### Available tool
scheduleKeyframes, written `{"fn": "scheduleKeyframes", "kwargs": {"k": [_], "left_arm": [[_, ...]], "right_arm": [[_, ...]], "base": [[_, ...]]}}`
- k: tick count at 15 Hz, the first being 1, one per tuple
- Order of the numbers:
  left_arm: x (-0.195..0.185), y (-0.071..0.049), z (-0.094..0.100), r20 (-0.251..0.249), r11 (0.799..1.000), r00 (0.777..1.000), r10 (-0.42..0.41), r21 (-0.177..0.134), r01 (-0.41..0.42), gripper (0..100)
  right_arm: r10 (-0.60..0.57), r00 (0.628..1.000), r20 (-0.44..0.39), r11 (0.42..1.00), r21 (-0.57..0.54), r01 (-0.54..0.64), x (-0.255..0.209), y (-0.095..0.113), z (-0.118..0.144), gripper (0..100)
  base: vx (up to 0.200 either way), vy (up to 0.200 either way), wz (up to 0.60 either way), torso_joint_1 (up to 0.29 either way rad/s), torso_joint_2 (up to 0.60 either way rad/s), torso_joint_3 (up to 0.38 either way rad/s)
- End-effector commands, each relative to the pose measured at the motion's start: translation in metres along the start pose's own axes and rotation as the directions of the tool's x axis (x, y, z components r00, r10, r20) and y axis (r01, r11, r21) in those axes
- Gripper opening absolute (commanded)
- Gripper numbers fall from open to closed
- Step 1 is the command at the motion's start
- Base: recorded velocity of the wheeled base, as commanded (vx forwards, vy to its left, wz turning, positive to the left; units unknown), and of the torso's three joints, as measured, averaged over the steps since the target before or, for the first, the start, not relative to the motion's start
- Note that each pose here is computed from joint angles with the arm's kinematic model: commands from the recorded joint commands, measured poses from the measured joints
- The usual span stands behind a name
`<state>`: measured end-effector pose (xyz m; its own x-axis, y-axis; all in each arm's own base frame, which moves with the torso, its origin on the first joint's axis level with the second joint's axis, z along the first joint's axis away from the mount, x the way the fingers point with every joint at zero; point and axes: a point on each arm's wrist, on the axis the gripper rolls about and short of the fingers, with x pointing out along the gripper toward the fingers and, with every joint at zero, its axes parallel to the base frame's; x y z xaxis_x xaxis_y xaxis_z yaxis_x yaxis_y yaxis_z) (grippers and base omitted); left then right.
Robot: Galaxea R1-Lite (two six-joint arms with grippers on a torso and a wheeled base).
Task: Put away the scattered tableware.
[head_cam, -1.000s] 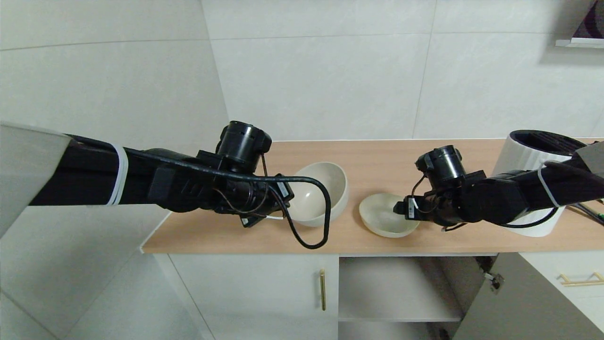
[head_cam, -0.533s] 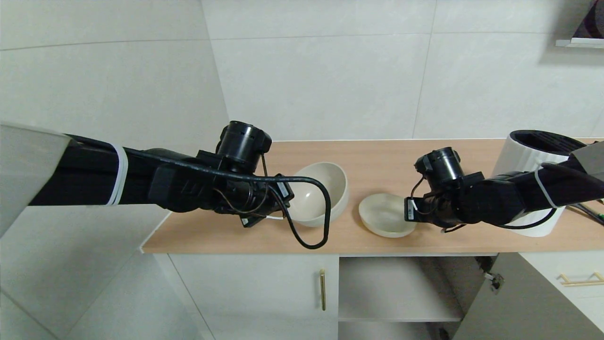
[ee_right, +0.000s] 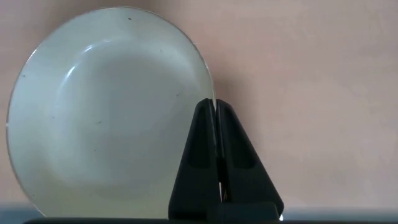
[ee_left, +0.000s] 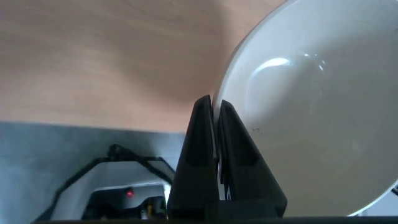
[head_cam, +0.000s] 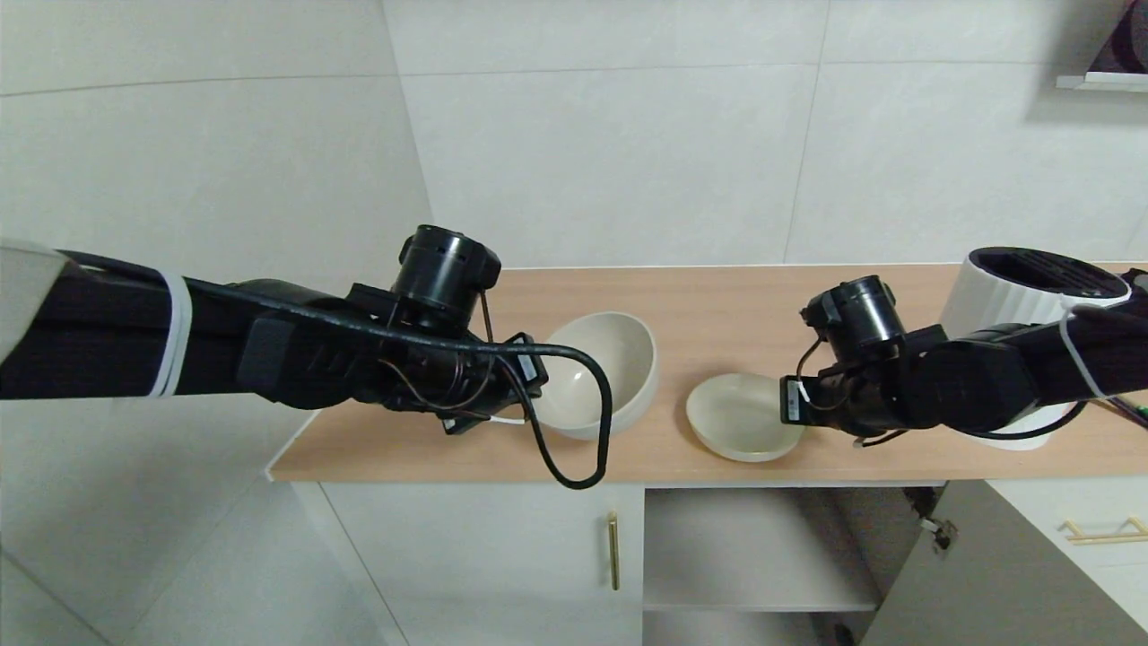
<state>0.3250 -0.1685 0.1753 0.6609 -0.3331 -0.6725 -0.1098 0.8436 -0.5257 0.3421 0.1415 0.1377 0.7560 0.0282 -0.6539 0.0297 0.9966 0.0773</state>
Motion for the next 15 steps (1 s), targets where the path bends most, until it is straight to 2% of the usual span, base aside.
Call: {"fn": "scheduleKeyframes", "kwargs": {"k": [1, 3, 5, 6, 7, 9, 15], "left_arm": [[-0.024, 0.003, -0.002, 0.017, 1.0, 1.0, -0.015, 0.027, 0.015, 0], [-0.05, 0.022, -0.01, 0.009, 0.996, 1.0, -0.006, 0.088, 0.005, 0], [-0.071, 0.028, -0.014, -0.005, 0.991, 0.999, -0.053, 0.123, 0.053, 0], [-0.079, 0.03, -0.017, -0.014, 0.989, 0.997, -0.071, 0.131, 0.072, 0], [-0.081, 0.032, -0.019, -0.02, 0.988, 0.997, -0.072, 0.135, 0.074, 0], [-0.076, 0.034, -0.021, -0.032, 0.989, 0.998, -0.061, 0.133, 0.064, 0], [-0.07, 0.034, -0.021, -0.042, 0.99, 0.998, -0.05, 0.133, 0.055, 0]], "right_arm": [[0.045, 0.999, 0.02, 0.999, 0.011, -0.046, -0.036, -0.011, 0.0, 0], [0.138, 0.99, 0.013, 0.99, 0.018, -0.138, -0.064, -0.021, -0.001, 0], [0.142, 0.99, -0.022, 0.99, 0.017, -0.141, -0.083, -0.029, -0.003, 0], [0.148, 0.988, -0.044, 0.989, 0.018, -0.147, -0.093, -0.032, -0.006, 0], [0.169, 0.983, -0.071, 0.986, 0.02, -0.168, -0.101, -0.036, -0.011, 0], [0.214, 0.974, -0.067, 0.977, 0.03, -0.213, -0.112, -0.044, -0.013, 0], [0.219, 0.972, -0.088, 0.976, 0.028, -0.217, -0.106, -0.043, -0.015, 0]], "base": [[0.0, 0.0, 0.0, 0.0, 0.0, 0.0], [0.0, 0.0, 0.0, 0.0, 0.0, 0.0], [0.0, 0.0, 0.0, 0.0, 0.0, 0.0], [0.0, 0.0, 0.0, 0.0, 0.0, 0.0], [0.0, 0.0, 0.0, 0.0, 0.0, 0.0], [0.0, 0.0, 0.0, 0.0, 0.0, 0.0], [0.0, 0.0, 0.0, 0.0, 0.0, 0.0]]}}
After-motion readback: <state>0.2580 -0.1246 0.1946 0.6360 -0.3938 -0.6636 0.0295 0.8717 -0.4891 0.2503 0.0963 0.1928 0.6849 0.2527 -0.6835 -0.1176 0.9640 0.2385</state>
